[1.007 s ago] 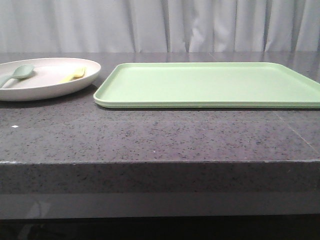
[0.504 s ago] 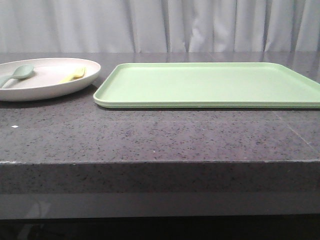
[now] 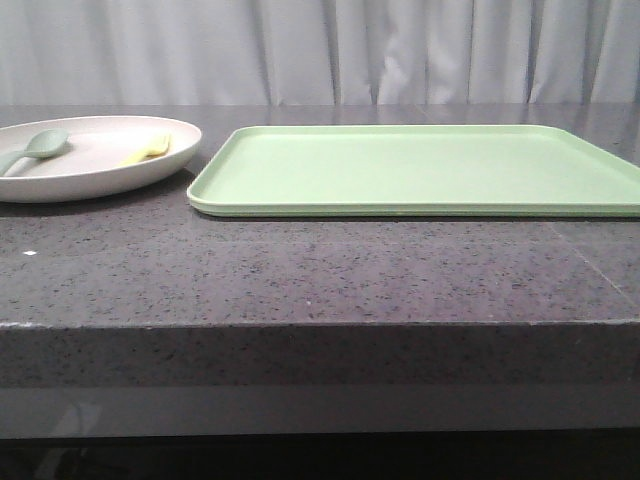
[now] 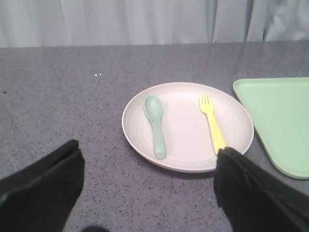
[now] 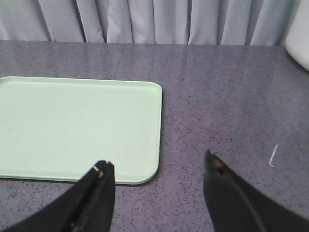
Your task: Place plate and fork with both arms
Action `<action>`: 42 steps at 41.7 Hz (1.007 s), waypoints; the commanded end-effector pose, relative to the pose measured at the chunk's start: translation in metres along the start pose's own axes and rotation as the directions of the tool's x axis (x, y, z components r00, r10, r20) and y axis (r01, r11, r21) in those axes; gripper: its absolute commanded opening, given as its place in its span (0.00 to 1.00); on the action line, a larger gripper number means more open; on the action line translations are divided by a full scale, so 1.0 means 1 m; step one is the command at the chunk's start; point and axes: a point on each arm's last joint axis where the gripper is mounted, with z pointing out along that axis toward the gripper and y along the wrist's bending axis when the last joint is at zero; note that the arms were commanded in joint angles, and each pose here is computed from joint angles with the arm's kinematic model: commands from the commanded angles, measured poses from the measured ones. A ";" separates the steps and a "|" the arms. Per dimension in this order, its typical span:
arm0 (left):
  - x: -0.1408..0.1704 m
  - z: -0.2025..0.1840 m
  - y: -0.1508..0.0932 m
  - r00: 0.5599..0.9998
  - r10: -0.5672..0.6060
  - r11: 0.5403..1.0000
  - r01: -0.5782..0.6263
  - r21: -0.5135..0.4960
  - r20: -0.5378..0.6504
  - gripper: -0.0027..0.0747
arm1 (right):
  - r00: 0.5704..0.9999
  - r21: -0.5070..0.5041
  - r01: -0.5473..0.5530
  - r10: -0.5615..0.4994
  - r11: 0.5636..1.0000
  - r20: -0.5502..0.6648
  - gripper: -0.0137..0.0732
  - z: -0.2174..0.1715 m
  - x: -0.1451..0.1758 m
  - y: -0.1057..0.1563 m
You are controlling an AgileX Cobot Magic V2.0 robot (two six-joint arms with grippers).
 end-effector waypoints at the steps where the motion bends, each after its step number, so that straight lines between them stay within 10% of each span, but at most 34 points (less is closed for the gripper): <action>1: -0.020 0.010 0.000 0.999 -0.007 1.000 0.007 0.004 0.032 0.78 | 0.994 0.002 0.011 -0.011 1.000 0.112 0.66 -0.002 -0.019 0.000; 18: -0.038 0.121 0.023 0.926 -0.115 0.993 0.107 -0.042 -0.359 0.78 | 0.994 0.002 0.011 -0.011 1.000 0.112 0.66 -0.002 -0.019 0.000; 42: -0.012 0.235 0.083 0.802 -0.423 0.867 0.493 0.068 -0.421 0.61 | 0.994 0.002 0.011 -0.011 1.000 0.112 0.66 -0.002 -0.019 0.000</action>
